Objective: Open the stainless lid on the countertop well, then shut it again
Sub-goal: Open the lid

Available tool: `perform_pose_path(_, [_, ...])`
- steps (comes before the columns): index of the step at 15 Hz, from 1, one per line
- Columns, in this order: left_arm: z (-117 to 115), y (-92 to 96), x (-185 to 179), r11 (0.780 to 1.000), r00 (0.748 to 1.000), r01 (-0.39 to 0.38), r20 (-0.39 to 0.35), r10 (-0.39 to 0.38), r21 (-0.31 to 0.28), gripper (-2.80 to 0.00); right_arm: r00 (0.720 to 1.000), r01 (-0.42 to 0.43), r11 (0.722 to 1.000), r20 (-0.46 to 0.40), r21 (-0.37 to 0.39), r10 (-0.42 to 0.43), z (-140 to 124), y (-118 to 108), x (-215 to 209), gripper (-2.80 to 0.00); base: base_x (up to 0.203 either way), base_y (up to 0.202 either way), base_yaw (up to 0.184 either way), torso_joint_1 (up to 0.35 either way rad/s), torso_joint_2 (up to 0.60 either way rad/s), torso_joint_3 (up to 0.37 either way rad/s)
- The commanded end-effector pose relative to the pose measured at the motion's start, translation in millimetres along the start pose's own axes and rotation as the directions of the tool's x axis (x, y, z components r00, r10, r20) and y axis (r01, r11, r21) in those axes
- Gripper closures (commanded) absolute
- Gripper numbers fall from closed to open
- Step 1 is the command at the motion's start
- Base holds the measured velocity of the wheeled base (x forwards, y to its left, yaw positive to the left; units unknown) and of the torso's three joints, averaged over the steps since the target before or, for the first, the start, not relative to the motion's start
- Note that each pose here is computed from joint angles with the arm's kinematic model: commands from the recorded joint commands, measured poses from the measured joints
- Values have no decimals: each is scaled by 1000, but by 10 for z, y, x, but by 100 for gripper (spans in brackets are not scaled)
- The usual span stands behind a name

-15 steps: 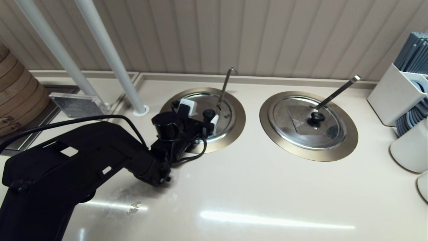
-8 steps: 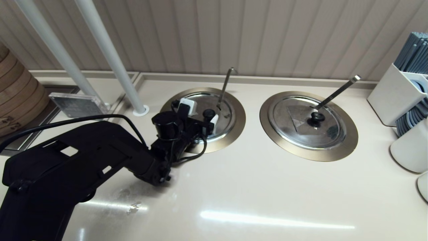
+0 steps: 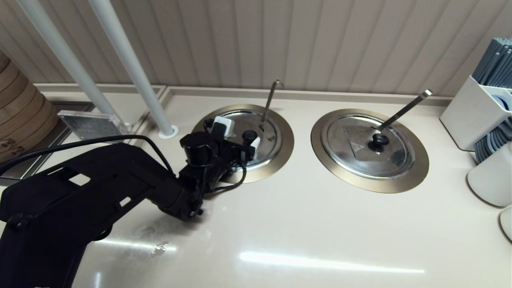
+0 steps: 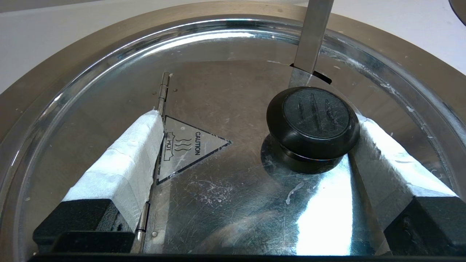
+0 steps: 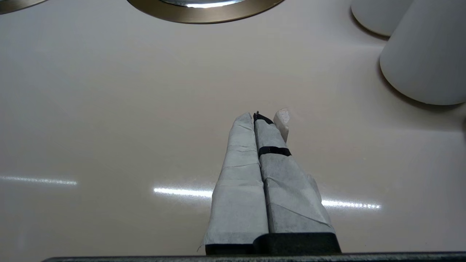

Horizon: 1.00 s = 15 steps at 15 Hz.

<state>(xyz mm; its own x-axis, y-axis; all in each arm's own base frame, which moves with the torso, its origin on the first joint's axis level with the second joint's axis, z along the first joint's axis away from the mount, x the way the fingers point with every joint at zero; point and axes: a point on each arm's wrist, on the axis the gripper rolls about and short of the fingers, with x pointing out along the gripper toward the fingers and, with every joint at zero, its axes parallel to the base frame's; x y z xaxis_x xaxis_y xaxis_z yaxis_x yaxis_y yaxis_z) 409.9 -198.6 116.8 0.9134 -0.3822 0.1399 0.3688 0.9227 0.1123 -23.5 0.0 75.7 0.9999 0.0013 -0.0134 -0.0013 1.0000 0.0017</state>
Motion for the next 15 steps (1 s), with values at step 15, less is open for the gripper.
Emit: perform_pose_path(15, [253,93,20,1000,997,-26,79,26,-1,-280,1000,0,1000,-2,0,0,0,0,1,0,0,0,0,0,0,0])
